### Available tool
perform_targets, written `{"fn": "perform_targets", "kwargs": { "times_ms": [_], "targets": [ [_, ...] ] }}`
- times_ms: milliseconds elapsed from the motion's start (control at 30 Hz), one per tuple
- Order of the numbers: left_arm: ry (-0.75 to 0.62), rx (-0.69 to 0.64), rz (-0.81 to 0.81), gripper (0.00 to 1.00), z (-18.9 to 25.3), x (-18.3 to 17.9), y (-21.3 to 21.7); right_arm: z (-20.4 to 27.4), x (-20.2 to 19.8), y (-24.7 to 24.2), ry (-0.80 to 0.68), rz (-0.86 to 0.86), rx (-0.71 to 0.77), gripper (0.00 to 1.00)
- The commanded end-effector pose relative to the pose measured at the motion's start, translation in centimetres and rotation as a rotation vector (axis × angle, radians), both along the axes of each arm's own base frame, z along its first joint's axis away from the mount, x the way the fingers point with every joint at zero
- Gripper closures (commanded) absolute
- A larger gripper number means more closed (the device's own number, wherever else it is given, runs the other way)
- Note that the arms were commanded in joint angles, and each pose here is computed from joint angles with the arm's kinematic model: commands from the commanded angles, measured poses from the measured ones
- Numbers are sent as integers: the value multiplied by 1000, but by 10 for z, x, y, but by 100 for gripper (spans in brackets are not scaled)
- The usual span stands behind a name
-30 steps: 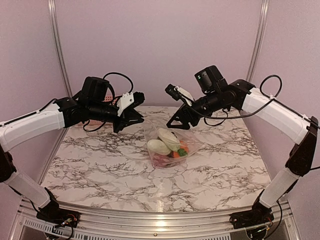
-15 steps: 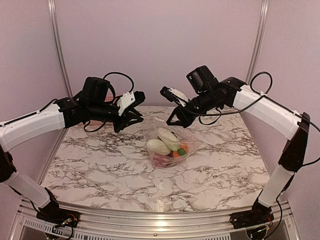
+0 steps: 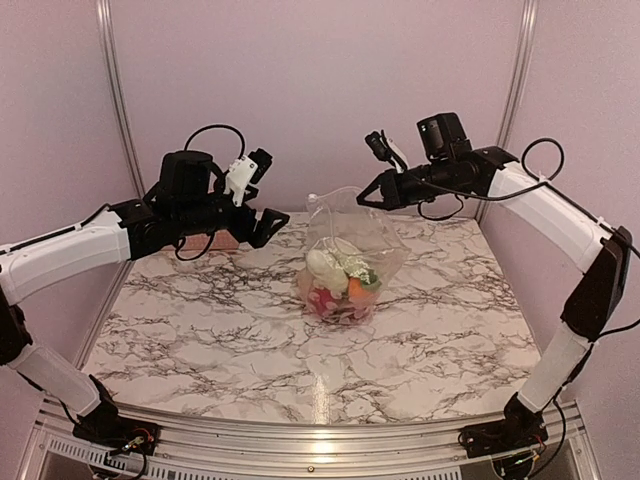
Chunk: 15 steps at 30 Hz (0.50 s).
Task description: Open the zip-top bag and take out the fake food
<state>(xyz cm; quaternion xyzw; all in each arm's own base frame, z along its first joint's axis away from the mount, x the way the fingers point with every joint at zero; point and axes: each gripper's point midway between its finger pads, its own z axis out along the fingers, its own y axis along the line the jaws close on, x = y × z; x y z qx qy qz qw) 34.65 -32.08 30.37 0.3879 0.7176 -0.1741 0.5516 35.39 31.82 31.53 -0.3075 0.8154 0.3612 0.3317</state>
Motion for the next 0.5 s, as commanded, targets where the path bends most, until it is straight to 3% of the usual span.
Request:
{"fn": "perform_targets", "kwargs": {
  "times_ms": [0,133,267,467],
  "targets": [
    [-6,-143,294,1,30,33,34,58,9,-20,-107,-52,126,100],
    [107,-116,330,1,14,43,34,77,21,-55,-169,-151,127,100],
    [204,-181,344,1,7,52,32,94,22,-86,-255,-266,91,100],
    [362,-284,318,1,-6,56,29,76,22,-93,-253,-339,116,100]
  ]
}}
